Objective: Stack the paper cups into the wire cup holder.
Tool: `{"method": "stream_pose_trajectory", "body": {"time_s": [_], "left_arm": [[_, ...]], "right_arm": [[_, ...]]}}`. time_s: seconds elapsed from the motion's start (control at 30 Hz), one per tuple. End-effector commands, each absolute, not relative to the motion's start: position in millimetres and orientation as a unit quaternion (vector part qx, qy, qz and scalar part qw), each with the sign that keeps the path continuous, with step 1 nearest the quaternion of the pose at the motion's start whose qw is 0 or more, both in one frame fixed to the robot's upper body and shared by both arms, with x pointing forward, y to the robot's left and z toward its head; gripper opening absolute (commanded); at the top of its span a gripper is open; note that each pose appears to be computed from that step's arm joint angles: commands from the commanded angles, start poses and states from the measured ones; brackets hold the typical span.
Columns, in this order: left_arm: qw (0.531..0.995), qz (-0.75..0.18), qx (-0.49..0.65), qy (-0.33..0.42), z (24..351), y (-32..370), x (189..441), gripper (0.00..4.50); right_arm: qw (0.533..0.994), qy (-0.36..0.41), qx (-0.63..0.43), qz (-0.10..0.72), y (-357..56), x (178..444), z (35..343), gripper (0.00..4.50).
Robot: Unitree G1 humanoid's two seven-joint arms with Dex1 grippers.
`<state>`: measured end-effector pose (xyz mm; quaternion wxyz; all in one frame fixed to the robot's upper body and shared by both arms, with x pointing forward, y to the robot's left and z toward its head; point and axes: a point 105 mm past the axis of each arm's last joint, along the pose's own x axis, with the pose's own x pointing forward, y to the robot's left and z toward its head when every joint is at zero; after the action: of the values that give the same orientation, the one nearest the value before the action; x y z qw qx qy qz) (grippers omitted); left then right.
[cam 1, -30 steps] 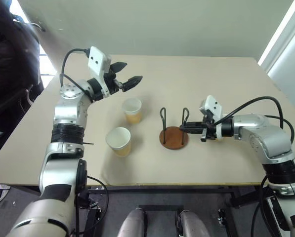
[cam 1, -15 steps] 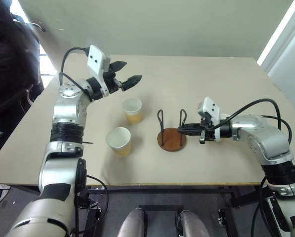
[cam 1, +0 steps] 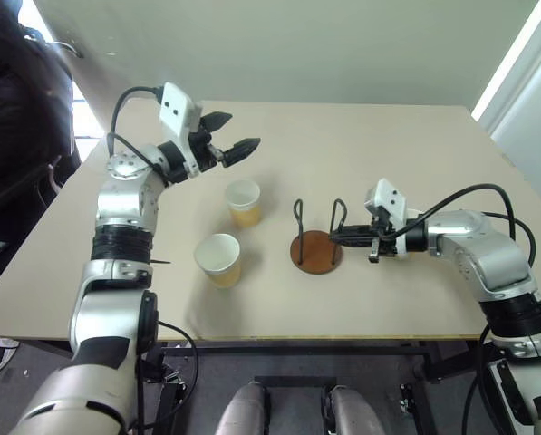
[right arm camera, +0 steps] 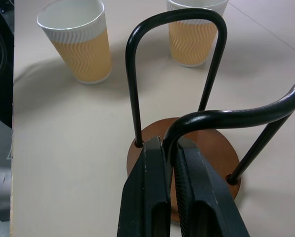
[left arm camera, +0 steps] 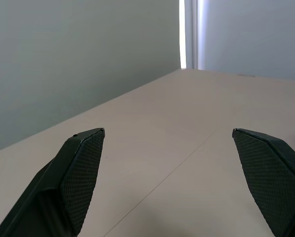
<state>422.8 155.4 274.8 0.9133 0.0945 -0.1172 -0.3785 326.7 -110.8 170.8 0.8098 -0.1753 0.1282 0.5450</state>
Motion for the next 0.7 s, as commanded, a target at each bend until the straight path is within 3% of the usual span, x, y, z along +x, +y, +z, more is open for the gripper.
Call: {"method": "stream_pose_trajectory", "body": {"time_s": [0.03,0.2,0.3,0.6,0.7], "left_arm": [[0.909,-0.375,0.107,-0.146,295,156,419,4.45],[0.909,-0.376,0.106,-0.145,294,155,418,4.45],[0.909,-0.377,0.106,-0.145,294,154,418,4.45],[0.908,-0.378,0.104,-0.145,294,154,418,4.45],[0.908,-0.379,0.104,-0.145,293,153,419,4.45]], "right_arm": [[0.807,0.128,-0.191,0.544,-115,326,173,0.04],[0.809,0.145,-0.209,0.530,-125,330,166,0.04],[0.810,0.146,-0.220,0.524,-128,332,164,0.81],[0.807,0.151,-0.238,0.518,-132,333,160,3.93],[0.808,0.150,-0.245,0.515,-134,334,160,3.93]]}}
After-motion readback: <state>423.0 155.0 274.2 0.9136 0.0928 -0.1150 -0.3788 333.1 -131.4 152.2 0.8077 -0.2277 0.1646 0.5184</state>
